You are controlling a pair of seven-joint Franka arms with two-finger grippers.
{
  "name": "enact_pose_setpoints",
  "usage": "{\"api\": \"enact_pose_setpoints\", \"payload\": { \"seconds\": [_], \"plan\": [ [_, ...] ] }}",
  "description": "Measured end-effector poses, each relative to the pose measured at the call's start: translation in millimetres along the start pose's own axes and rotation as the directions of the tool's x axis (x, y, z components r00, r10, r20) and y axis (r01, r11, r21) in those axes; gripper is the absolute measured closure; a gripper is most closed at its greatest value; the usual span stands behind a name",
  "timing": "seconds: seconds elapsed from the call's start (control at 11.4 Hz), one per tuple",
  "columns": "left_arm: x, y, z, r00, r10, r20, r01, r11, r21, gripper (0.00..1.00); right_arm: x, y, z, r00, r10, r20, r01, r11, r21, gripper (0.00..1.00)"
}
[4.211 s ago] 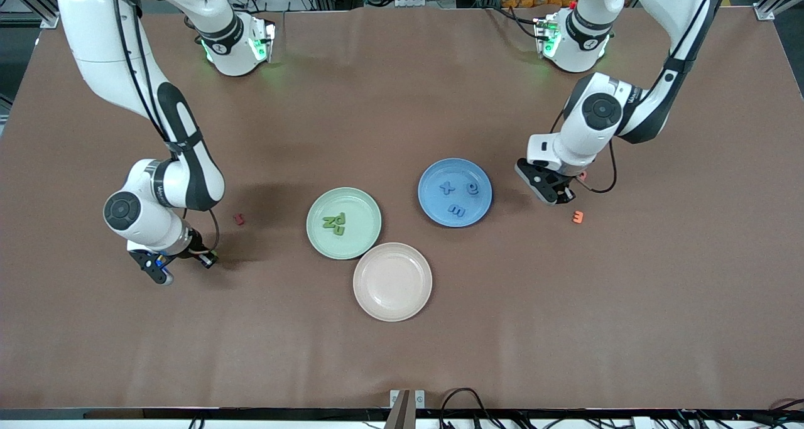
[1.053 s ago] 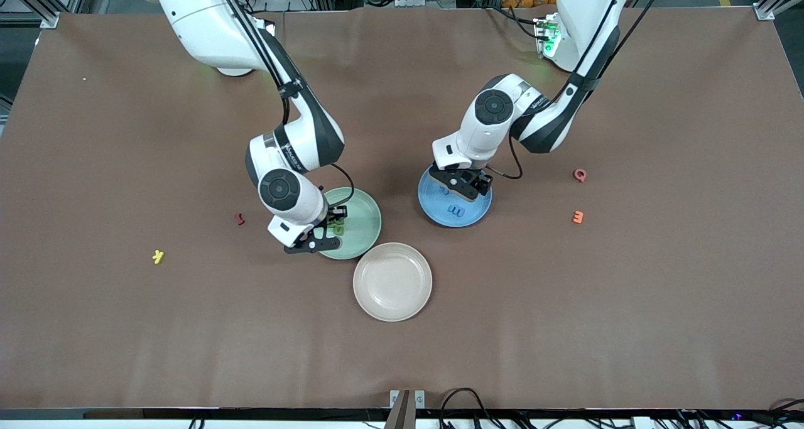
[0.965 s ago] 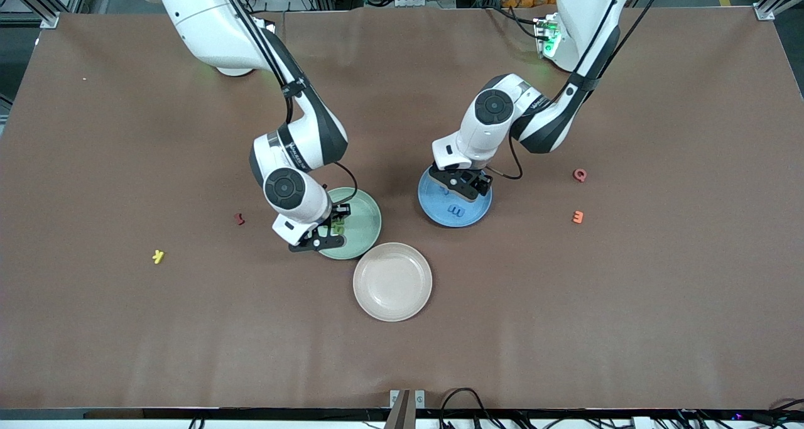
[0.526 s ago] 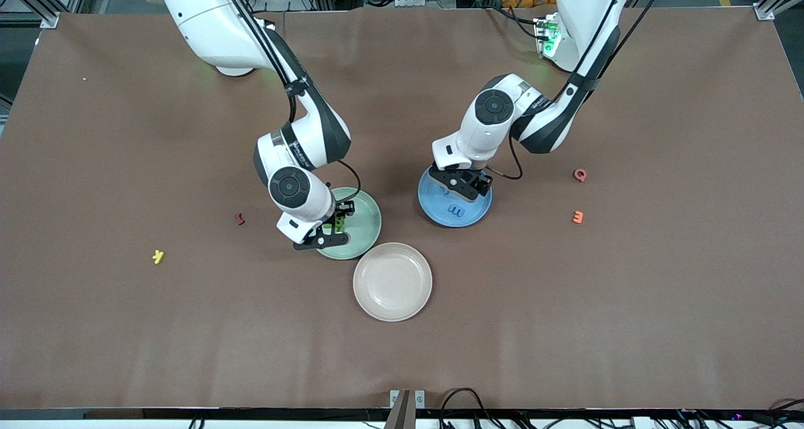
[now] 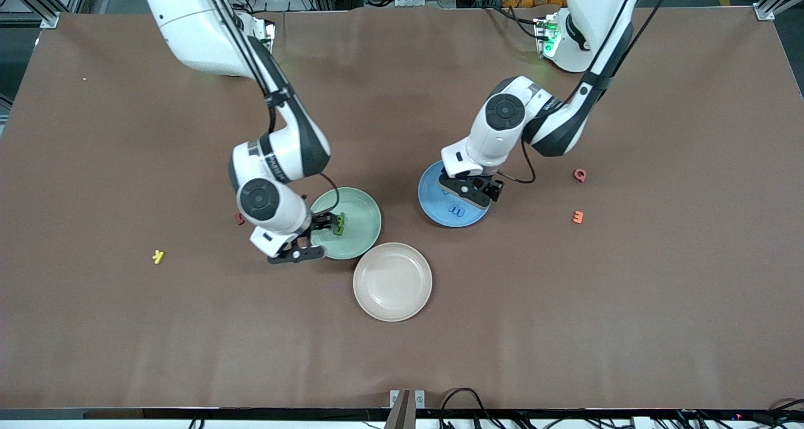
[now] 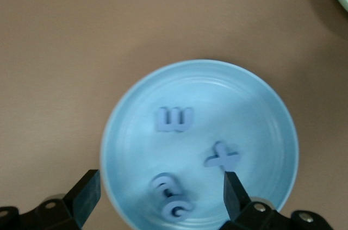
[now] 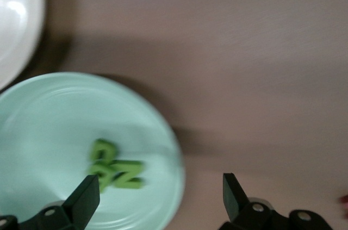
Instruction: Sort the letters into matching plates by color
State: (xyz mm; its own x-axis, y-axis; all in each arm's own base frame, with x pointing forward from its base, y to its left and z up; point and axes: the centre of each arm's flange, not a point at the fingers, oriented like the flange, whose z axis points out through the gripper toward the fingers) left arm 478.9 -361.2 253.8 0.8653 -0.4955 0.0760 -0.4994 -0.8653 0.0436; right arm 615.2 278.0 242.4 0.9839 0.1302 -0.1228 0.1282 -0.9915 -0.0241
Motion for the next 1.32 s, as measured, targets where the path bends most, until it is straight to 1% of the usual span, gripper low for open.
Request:
{"api": "enact_pose_setpoints", "payload": {
  "seconds": [0.18, 0.35, 0.7, 0.79, 0.96, 1.14, 1.32],
  "plan": [
    [2, -24, -21, 0.999, -0.037, 0.010, 0.037, 0.999, 0.021, 0.00, 16, 59, -12, 1.000, -0.009, -0.012, 0.009, 1.000, -0.002, 0.00],
    [6, -53, -44, 0.996, -0.083, -0.014, 0.083, 0.996, 0.037, 0.00, 23, 119, -29, 1.000, -0.009, -0.013, 0.009, 1.000, 0.002, 0.00],
    [3, -110, -84, 0.985, -0.175, -0.005, 0.175, 0.982, 0.075, 0.00, 20, 221, -62, 1.000, -0.005, -0.016, 0.006, 1.000, 0.019, 0.00],
    [3, -129, -99, 0.978, -0.208, 0.009, 0.206, 0.974, 0.089, 0.00, 18, 244, -68, 1.000, -0.001, -0.020, 0.002, 1.000, 0.014, 0.00],
    [8, -164, -133, 0.960, -0.273, 0.053, 0.266, 0.957, 0.119, 0.00, 12, 285, -76, 1.000, 0.019, -0.024, -0.019, 1.000, -0.012, 0.00],
    [13, -188, -162, 0.946, -0.318, 0.066, 0.307, 0.942, 0.137, 0.00, 8, 311, -81, 0.999, 0.040, -0.028, -0.041, 0.999, -0.030, 0.00],
    [12, -214, -183, 0.926, -0.367, 0.086, 0.351, 0.923, 0.157, 0.00, 6, 325, -90, 0.998, 0.051, -0.040, -0.053, 0.997, -0.048, 0.00]
  ]
}}
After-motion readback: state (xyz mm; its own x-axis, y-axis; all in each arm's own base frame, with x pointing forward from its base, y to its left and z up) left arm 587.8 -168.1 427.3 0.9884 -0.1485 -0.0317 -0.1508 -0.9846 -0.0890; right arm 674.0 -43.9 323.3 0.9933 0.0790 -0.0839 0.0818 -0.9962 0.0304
